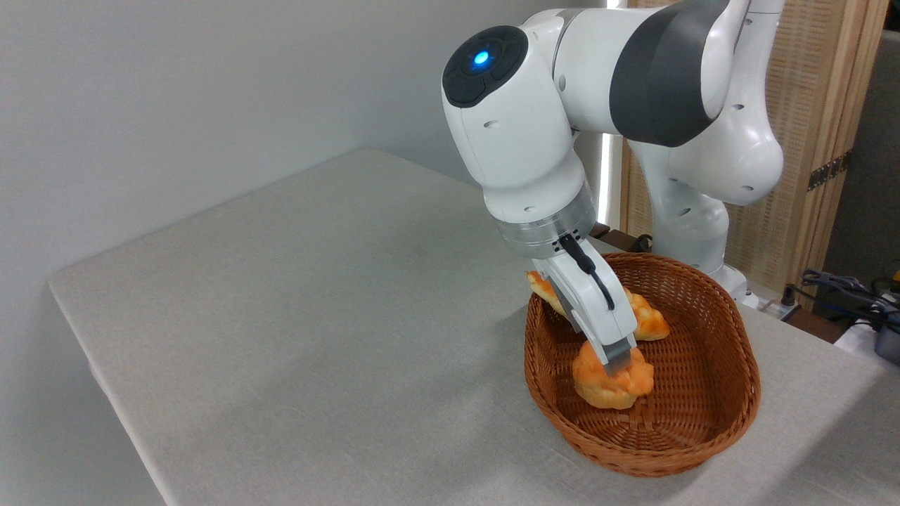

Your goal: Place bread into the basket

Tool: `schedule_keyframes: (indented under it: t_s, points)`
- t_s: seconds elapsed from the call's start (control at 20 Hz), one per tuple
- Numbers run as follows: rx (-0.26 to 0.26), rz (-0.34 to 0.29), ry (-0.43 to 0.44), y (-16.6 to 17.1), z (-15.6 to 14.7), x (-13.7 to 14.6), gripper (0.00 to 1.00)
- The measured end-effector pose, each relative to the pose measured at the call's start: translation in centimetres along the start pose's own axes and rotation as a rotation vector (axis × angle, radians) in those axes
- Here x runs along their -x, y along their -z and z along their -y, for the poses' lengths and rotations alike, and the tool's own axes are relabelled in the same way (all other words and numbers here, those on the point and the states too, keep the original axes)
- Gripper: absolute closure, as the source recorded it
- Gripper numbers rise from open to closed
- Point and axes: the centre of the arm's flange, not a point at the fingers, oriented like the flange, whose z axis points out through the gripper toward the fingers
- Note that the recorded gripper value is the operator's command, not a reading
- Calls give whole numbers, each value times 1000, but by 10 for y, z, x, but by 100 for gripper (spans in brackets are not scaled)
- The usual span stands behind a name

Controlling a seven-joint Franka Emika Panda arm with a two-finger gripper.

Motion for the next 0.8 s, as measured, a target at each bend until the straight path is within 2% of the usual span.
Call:
schedule_keyframes:
  t_s: [0.25,0.35,0.55,0.65,0.8]
  points:
    - [-3,-1,0,1,0,0,0]
    - [-21,-19,8,10,1,-2,0]
    - [-70,-148,72,65,-8,-22,0]
    - [-118,-162,100,98,-18,-39,0]
    - [-174,-159,139,128,-32,-69,0]
